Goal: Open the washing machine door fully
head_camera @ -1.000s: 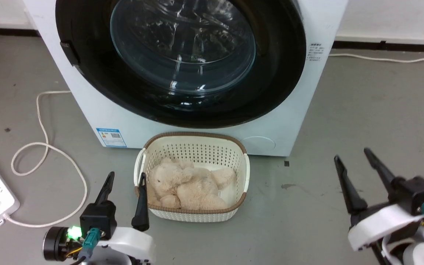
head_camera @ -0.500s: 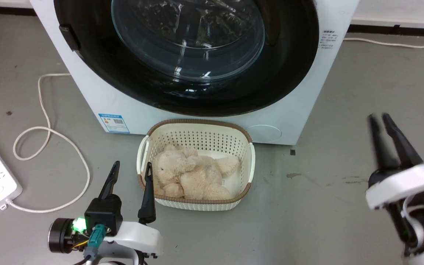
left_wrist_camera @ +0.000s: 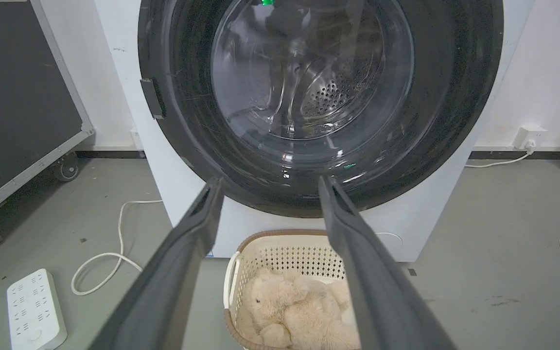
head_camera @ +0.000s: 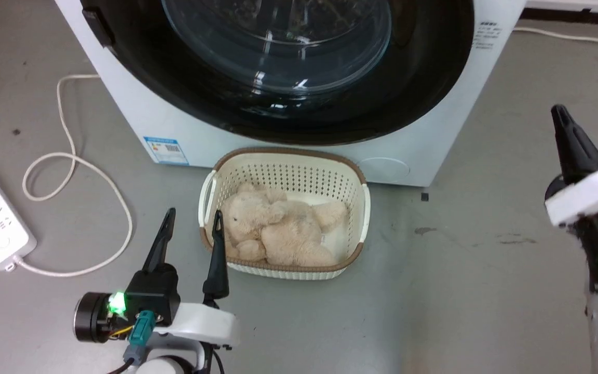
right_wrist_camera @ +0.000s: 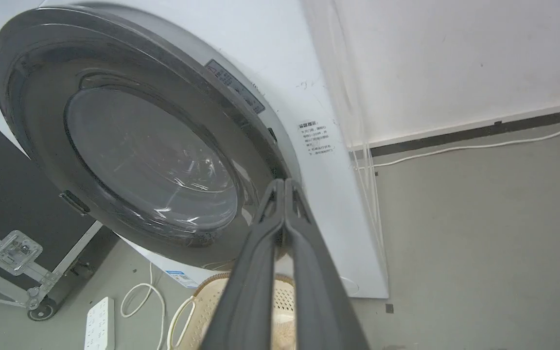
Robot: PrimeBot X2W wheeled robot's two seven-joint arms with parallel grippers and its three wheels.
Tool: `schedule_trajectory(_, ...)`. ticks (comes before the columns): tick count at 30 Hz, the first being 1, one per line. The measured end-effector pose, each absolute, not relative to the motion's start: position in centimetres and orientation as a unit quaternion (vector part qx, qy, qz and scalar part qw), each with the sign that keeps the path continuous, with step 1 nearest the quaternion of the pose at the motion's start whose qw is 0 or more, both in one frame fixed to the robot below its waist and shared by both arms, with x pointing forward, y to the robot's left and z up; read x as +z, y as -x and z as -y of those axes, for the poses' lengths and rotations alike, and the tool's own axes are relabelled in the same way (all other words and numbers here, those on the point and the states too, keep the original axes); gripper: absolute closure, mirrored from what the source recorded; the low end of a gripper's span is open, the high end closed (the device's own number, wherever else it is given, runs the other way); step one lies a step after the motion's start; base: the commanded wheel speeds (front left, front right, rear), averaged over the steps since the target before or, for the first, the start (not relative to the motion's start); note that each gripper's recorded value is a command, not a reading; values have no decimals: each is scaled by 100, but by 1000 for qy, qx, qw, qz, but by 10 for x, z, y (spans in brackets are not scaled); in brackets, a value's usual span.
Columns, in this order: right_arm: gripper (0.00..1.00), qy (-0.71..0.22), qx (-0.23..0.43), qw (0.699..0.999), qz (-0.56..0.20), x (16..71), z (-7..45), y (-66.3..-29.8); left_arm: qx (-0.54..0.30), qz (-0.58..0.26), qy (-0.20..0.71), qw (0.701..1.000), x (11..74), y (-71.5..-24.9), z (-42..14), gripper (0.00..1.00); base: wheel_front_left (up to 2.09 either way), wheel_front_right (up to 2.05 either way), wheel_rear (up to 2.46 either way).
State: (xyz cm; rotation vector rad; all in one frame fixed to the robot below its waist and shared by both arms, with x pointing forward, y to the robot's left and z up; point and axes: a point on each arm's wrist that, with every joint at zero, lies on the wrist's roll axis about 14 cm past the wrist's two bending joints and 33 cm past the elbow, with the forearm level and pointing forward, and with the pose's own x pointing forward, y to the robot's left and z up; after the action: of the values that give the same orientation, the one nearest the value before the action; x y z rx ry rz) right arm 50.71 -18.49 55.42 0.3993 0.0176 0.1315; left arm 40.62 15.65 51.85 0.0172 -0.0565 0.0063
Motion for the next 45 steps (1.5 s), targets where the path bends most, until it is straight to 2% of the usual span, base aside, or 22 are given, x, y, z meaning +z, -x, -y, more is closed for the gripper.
schedule_trajectory(21, 100, -373, 89, 913, -142, 528, 171, -600, 16, 27, -5, 999, 505, -423, -156, 0, 0, 0, 0)
schedule_trajectory(29, 100, -424, 112, 880, -183, 532, 160, -633, 18, 29, -4, 999, 501, -428, -154, 0, 0, 0, 0)
schedule_trajectory(33, 100, -466, 138, 845, -223, 532, 141, -656, 21, 29, -3, 999, 497, -432, -153, 0, 0, 0, 0)
schedule_trajectory(45, 100, -505, 174, 802, -267, 531, 122, -675, 27, 34, -2, 999, 494, -437, -152, 0, 0, 0, 0)
